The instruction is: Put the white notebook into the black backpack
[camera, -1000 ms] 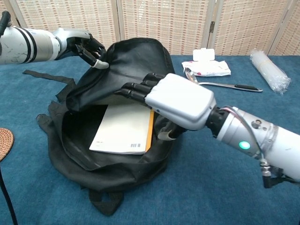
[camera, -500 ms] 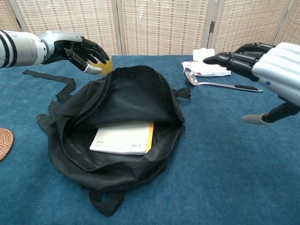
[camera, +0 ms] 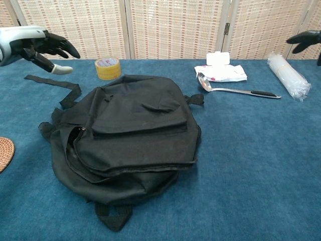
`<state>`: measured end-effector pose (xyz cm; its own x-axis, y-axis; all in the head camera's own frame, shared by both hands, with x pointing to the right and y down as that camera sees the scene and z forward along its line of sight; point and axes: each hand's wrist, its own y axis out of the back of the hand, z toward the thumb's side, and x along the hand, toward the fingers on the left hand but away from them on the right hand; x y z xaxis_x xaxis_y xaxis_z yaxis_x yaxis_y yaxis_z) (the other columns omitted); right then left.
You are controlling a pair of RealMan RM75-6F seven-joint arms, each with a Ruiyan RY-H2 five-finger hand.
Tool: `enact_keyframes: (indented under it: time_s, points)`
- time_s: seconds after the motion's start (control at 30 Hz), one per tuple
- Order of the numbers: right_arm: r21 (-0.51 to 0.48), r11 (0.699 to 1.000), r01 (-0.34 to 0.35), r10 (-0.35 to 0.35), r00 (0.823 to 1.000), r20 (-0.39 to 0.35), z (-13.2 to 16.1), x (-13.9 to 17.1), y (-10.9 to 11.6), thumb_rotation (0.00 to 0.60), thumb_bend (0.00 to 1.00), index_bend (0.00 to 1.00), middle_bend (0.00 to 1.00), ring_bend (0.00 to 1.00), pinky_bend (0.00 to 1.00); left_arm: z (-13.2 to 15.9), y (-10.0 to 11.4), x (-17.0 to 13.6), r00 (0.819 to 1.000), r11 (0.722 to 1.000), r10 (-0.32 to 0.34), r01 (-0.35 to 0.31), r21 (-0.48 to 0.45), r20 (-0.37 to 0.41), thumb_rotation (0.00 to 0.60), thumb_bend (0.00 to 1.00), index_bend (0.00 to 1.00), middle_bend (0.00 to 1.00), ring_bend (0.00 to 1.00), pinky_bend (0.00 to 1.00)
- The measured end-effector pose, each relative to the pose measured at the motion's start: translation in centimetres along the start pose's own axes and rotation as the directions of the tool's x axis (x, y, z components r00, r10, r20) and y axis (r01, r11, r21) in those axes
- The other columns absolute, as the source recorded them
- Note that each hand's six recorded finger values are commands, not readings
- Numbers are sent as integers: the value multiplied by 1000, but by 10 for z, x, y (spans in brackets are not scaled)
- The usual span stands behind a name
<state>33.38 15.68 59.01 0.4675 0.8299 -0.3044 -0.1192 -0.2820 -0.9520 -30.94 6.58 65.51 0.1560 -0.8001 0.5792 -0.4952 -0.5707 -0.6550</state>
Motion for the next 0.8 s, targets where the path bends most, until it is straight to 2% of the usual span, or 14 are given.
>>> enact_keyframes:
  time_s: [0.13, 0.27, 0.33, 0.47, 0.7, 0.8]
  points:
    - [-53, 999, 10, -4, 994, 105, -23, 15, 5, 600, 266, 176, 297, 377, 375, -25, 14, -22, 994, 992, 113, -112, 63, -14, 600, 394, 369, 232, 190, 21]
    - [-89, 996, 9, 7, 983, 186, -40, 31, 4, 600, 266, 160, 218, 295, 226, -56, 19, -58, 979, 970, 202, -196, 145, -29, 600, 393, 340, 232, 176, 14]
    - [-116, 993, 5, 21, 975, 220, -47, 40, 2, 600, 266, 106, 155, 238, 141, -68, 19, -76, 975, 960, 221, -211, 182, -37, 600, 393, 318, 226, 163, 6]
    - [-161, 987, 4, 43, 958, 285, -57, 60, -1, 600, 266, 38, 83, 172, 55, -90, 18, -117, 967, 939, 247, -222, 261, -65, 600, 385, 280, 197, 142, 0]
    - [-209, 978, 28, 61, 911, 408, -74, 96, 0, 600, 266, 22, 77, 158, 37, -103, 21, -174, 951, 925, 295, -260, 278, -91, 600, 380, 273, 193, 139, 0]
    - [-221, 975, 39, 63, 898, 435, -76, 104, 1, 600, 267, 23, 76, 153, 37, -103, 20, -192, 949, 923, 301, -266, 278, -91, 600, 380, 274, 193, 139, 0]
